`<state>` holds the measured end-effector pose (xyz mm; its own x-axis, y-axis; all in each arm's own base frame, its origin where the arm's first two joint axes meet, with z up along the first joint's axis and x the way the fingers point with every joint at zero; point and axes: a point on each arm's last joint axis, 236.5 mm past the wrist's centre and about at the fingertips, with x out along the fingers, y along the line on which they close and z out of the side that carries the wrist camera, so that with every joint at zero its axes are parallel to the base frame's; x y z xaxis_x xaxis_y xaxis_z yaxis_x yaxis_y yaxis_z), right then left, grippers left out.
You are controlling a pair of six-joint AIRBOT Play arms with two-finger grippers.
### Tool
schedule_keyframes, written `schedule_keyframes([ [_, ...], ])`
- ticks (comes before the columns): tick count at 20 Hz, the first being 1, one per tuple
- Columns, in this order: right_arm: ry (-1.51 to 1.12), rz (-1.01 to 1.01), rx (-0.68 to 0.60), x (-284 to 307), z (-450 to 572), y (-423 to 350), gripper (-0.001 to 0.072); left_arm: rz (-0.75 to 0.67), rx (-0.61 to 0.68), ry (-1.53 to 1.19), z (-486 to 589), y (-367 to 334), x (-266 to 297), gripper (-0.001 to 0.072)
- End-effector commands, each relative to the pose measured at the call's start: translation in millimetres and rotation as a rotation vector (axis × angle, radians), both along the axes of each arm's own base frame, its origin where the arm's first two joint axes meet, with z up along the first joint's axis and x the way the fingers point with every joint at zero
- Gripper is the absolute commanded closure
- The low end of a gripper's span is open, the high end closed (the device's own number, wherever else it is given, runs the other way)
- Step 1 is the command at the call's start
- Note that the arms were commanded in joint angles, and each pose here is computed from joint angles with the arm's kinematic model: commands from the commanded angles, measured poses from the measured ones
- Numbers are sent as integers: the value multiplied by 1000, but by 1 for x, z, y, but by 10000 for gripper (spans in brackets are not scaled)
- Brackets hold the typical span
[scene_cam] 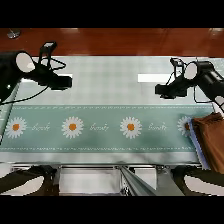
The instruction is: Fold the shirts.
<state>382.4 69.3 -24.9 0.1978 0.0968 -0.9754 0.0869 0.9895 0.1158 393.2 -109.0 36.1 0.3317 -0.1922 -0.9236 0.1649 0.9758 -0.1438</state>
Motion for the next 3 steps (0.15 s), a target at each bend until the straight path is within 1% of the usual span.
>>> schedule_keyframes([
  [1, 5, -3, -1, 0, -2, 0, 682, 3, 10, 32, -12, 1, 0, 679],
  [3, 5, -3, -1, 0, -2, 0, 682, 3, 12, 43, -17, 1, 0, 680],
])
